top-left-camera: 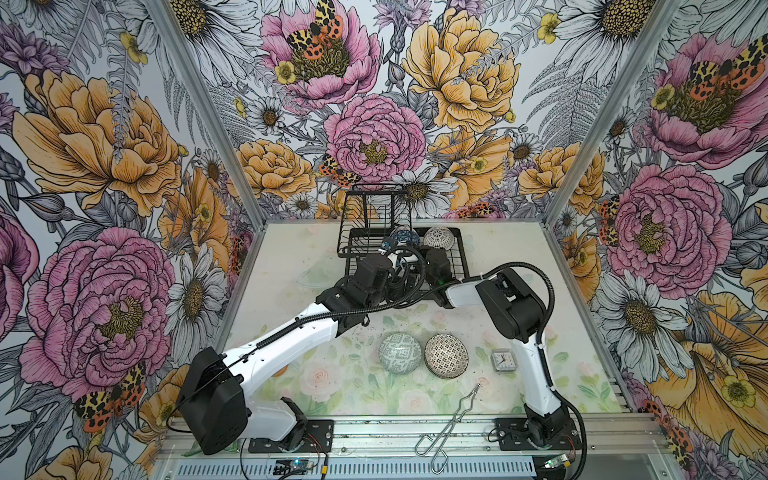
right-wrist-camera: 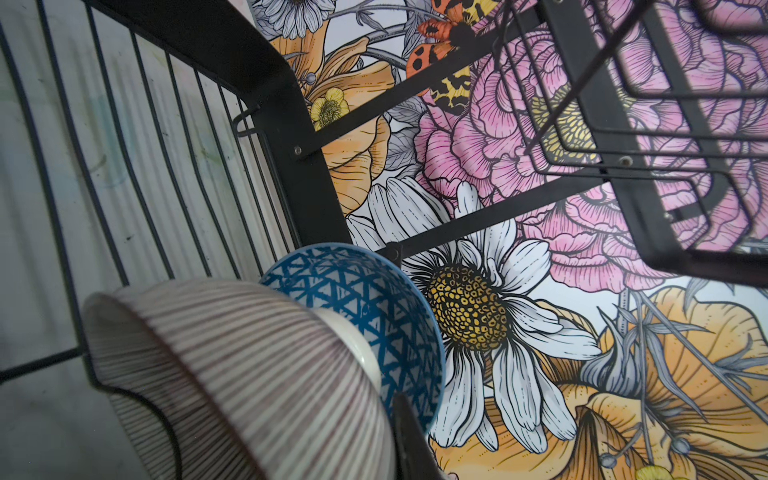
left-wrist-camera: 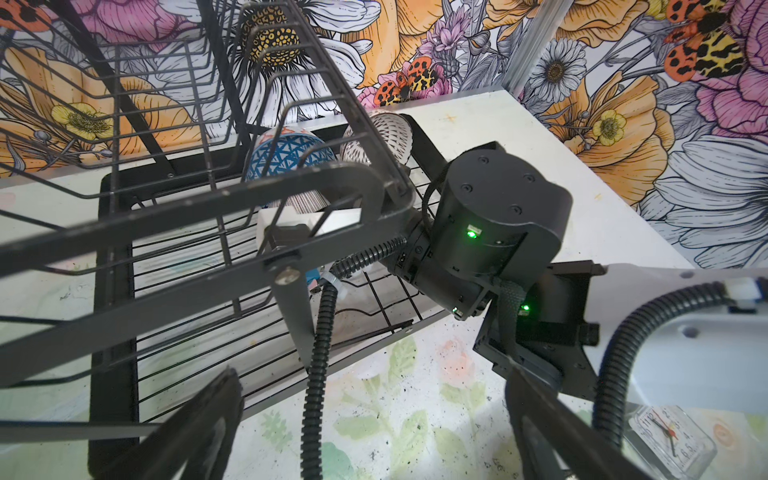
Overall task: Load the bowls into the dish rack
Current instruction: 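Lower the striped bowl into the rack slots and open the right gripper, then withdraw the right gripper while the left gripper reaches to the green-patterned bowl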
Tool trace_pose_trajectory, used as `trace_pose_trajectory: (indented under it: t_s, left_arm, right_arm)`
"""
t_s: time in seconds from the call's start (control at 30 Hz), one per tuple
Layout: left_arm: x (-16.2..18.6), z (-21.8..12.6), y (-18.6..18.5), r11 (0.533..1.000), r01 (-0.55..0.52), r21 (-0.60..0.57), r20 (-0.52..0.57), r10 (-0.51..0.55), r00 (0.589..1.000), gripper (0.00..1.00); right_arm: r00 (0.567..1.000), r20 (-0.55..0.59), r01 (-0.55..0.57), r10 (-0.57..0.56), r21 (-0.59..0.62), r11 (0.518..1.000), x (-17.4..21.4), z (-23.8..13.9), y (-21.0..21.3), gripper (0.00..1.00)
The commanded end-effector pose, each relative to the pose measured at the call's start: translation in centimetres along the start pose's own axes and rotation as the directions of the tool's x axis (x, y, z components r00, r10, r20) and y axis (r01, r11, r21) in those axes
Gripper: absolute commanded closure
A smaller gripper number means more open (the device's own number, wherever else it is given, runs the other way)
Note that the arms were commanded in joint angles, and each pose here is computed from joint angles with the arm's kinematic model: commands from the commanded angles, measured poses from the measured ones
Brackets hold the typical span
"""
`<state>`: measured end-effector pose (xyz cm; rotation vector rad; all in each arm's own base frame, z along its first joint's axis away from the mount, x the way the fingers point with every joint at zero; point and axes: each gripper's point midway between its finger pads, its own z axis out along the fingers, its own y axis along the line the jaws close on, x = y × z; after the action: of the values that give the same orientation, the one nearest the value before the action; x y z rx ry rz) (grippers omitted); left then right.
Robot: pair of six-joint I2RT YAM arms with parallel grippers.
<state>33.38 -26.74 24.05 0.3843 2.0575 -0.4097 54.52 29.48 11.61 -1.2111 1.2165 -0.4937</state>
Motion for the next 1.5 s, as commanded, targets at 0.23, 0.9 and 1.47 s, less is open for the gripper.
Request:
trace_pose_trajectory:
  t_s: [0.23, 0.9, 1.47]
  left_arm:
    - [-1.1, -1.0, 0.1, 1.0, 0.006, -0.017, 0.037, -0.006, 0.999, 0.01]
    - [-1.0, -1.6, 1.2, 0.999, 0.031, -0.012, 0.054, -0.03, 0.998, 0.01]
    - [-1.0, -2.0, 3.0, 0.999, 0.048, 0.003, 0.05, -0.048, 0.998, 0.01]
  right_arm:
    - [0.999, -0.026, -0.019, 0.02, 0.058, 0.998, -0.3, 0.0, -2.0, 0.69]
    - [0.997, -0.077, -0.017, 0.024, 0.088, 0.996, 0.0, -5.2, -5.5, 0.01]
    - [0.964, -0.237, -0.074, 0.121, 0.197, 0.978, 4.7, -13.2, -9.0, 0.01]
